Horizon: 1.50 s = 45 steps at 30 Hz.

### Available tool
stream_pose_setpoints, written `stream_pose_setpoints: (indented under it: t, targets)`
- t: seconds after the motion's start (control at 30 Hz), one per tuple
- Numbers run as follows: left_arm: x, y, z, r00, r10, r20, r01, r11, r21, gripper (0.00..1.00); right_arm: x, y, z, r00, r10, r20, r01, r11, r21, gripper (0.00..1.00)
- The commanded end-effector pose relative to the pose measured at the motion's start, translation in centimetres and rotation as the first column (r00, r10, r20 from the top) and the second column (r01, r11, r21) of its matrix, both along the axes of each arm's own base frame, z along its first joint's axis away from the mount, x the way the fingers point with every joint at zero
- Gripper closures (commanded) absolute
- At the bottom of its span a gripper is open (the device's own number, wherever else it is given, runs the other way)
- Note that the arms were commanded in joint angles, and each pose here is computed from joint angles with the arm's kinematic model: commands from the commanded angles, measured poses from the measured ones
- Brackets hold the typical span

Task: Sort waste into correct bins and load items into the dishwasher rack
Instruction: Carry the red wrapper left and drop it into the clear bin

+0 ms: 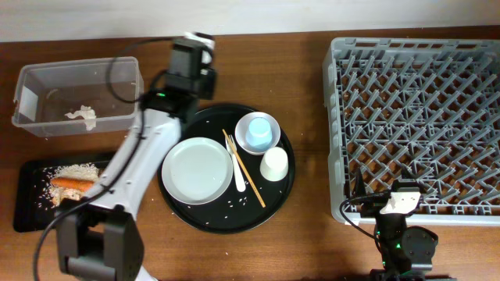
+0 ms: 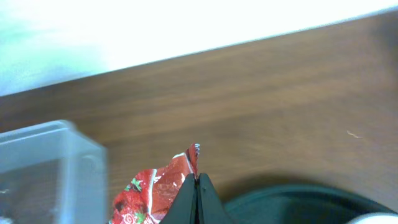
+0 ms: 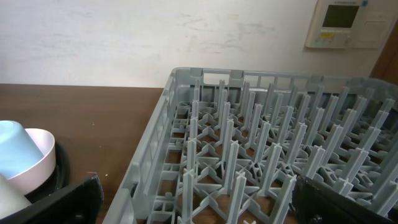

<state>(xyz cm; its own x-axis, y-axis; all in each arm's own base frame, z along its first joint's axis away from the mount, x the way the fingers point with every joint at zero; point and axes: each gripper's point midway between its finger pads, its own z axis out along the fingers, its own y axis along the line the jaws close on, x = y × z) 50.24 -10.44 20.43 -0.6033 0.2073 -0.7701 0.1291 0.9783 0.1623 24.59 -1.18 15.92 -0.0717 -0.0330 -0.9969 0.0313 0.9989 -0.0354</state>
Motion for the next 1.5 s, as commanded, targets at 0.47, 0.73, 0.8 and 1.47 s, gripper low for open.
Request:
stream_pose_setpoints:
  t: [0.47,0.73,0.8,1.47]
  targets:
    - [3.0,23.5,0.5,0.909,0.415,0.035,-0.37,0.843,-0.391,0.2,0.0,-0.2,-0.2,1.0,-0.01,-0.003,0.01,1.0,-0.007,0.01]
    - [-1.4,20.0,7.3,0.911,0.413,-0.004,-0.334,0.733,-0.593,0.01,0.0,-0.2,-0.2,1.0,-0.01,-0.003,0.01,1.0,-0.006,0.01]
    - [-4.0,18.9,8.0,0.899,0.429,-0.092,-0.382,0.665,-0.641,0.01,0.0,-0.2,-0.2,1.0,-0.01,-0.003,0.01,1.0,-0.007,0.02]
    - [-20.2,22.5,0.8,0.431,0.65,-0.626,-0.902,0.307,-0.302,0.01,0.0,-0.2,-0.2,1.0,-0.01,-0.003,0.01,1.0,-0.007,0.01]
